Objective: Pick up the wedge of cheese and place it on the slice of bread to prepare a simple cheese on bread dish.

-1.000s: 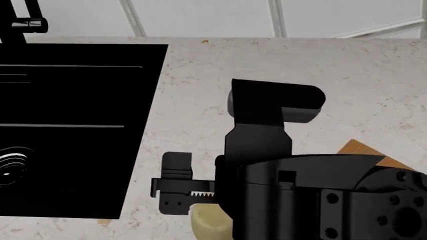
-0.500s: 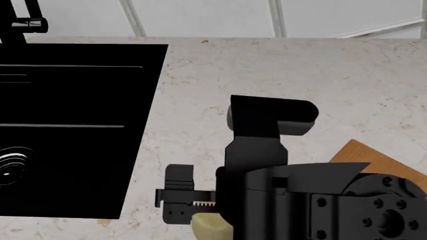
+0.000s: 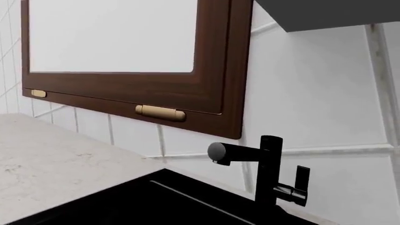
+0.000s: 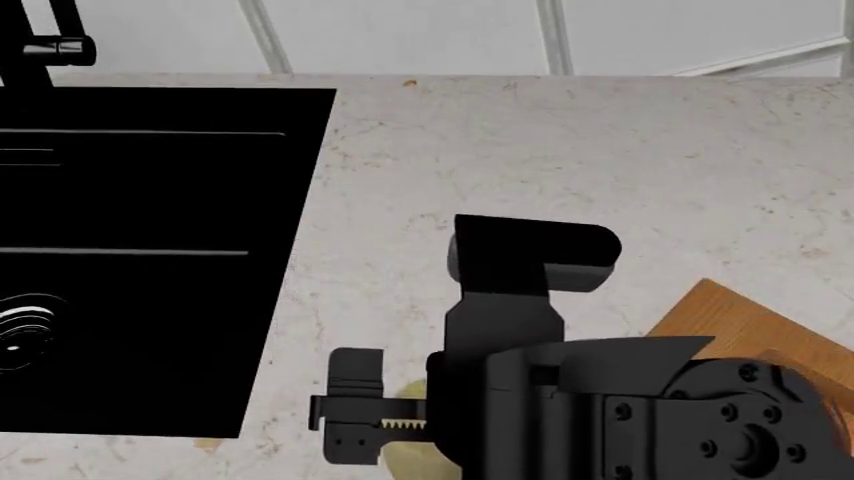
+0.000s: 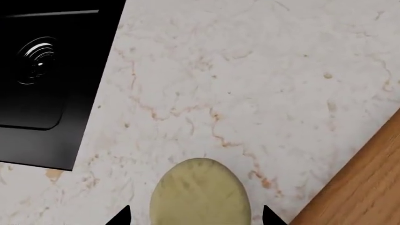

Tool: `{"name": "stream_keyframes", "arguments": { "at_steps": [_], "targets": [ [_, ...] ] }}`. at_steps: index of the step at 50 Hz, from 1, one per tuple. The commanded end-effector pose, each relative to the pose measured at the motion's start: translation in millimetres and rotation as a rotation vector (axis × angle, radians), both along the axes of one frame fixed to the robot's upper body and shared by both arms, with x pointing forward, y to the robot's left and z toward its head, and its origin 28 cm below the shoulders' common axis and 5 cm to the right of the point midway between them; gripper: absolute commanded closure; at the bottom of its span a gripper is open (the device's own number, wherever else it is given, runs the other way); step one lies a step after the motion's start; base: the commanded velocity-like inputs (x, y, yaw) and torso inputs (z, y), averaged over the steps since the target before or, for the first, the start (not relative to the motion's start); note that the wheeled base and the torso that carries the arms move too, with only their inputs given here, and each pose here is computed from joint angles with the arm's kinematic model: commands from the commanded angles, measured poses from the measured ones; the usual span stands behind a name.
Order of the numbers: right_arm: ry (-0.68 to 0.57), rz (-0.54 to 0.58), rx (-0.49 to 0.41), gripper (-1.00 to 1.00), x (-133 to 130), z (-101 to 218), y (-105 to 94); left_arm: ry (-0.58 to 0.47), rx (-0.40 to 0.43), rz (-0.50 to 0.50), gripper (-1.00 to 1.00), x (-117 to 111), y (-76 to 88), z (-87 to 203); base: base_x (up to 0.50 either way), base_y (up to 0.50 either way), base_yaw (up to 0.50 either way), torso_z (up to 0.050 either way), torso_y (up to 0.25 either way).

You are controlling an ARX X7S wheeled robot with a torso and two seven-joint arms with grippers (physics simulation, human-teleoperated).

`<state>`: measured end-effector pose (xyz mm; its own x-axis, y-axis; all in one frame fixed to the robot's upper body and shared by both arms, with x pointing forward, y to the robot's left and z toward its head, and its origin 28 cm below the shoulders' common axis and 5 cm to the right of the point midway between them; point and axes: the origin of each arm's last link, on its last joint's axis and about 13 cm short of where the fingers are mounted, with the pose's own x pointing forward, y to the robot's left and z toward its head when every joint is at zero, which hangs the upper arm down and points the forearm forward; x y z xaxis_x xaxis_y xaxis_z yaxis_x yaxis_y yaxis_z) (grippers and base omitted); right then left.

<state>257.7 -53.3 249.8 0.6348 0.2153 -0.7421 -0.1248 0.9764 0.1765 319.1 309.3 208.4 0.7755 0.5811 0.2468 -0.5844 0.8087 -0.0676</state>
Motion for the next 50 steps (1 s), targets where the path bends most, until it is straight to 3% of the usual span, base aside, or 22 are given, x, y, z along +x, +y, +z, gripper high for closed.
{"name": "stream_keyframes", "arguments": {
  "at_steps": [1, 50],
  "targets": [
    [0.022, 0.0, 0.0, -1.0, 3, -7, 0.3, -0.002, -0.003, -0.006, -1.0, 0, 0.0, 0, 0.0, 0.0, 0.0, 0.0, 0.0],
    [0.081, 0.006, -0.003, -1.0, 7, -25, 1.2, -0.019, -0.007, -0.009, -1.0, -2, -0.7, 2, 0.0, 0.0, 0.0, 0.0, 0.0]
  ]
}}
